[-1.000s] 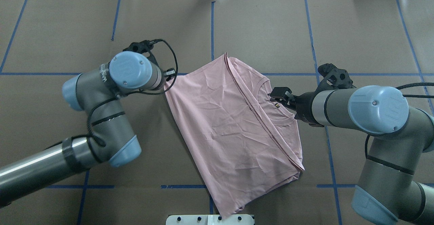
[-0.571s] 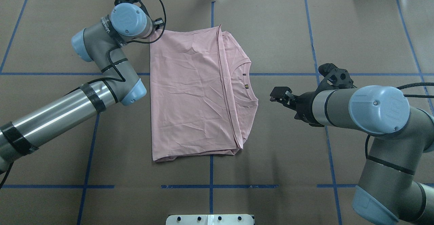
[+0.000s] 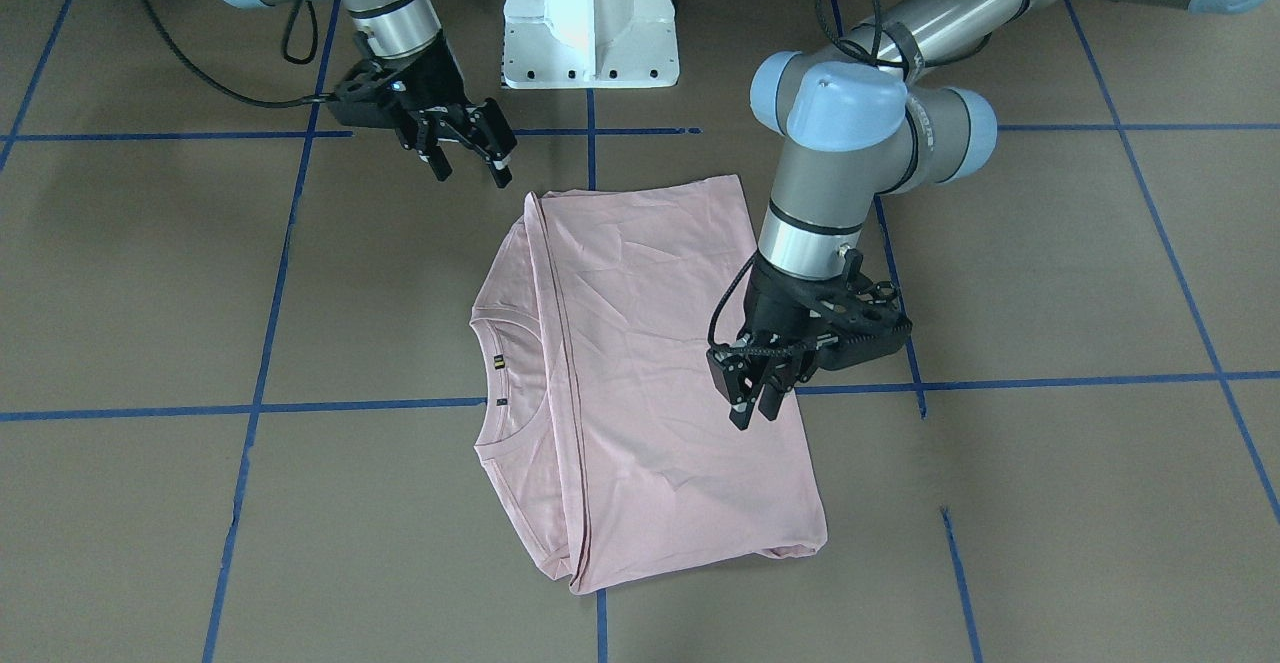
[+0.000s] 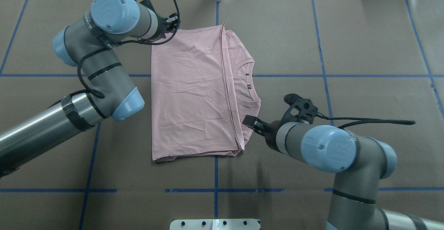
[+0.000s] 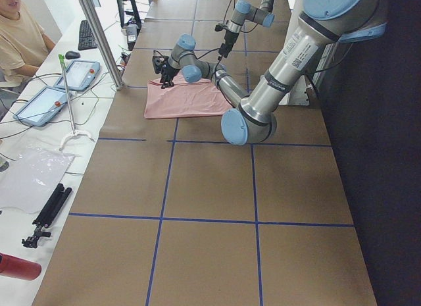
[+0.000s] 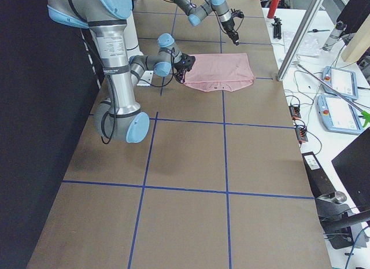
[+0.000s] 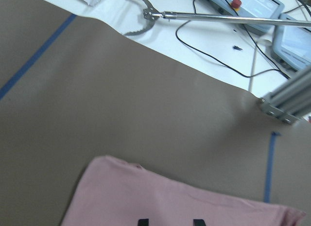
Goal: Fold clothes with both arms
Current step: 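Release the shirt and withdraw both grippers, then lower both grippers to the folded shirt edge nearest the robot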
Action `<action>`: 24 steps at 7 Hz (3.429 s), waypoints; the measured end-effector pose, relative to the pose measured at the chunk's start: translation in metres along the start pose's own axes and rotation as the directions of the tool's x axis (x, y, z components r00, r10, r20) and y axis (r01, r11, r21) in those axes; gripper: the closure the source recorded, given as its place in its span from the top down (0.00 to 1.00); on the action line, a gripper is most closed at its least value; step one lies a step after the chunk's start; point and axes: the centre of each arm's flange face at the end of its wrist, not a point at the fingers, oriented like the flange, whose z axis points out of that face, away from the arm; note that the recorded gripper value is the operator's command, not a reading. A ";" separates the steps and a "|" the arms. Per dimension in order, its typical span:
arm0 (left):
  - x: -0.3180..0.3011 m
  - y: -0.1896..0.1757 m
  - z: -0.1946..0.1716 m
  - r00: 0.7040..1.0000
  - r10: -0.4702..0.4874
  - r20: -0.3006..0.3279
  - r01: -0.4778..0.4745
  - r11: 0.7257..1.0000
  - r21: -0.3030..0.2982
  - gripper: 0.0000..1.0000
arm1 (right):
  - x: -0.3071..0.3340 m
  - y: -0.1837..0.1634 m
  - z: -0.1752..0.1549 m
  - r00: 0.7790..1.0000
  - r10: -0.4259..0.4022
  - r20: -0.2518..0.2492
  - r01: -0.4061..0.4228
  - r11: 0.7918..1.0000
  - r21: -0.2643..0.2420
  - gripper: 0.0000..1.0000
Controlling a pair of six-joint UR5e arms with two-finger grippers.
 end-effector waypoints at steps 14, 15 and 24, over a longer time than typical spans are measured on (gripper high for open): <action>-0.044 0.036 -0.013 1.000 -0.012 0.021 0.013 0.999 -0.042 0.45 | -0.017 0.030 0.059 0.994 0.086 -0.062 -0.085 0.996 0.017 0.00; -0.054 0.056 -0.020 1.000 -0.019 0.016 0.020 0.998 -0.067 0.45 | -0.009 0.036 0.043 0.995 0.081 -0.050 -0.081 0.997 -0.003 0.00; -0.162 0.301 -0.069 0.975 -0.053 0.217 0.126 0.932 -0.340 0.50 | 0.021 0.080 0.004 0.994 0.051 -0.094 -0.057 0.996 -0.066 0.00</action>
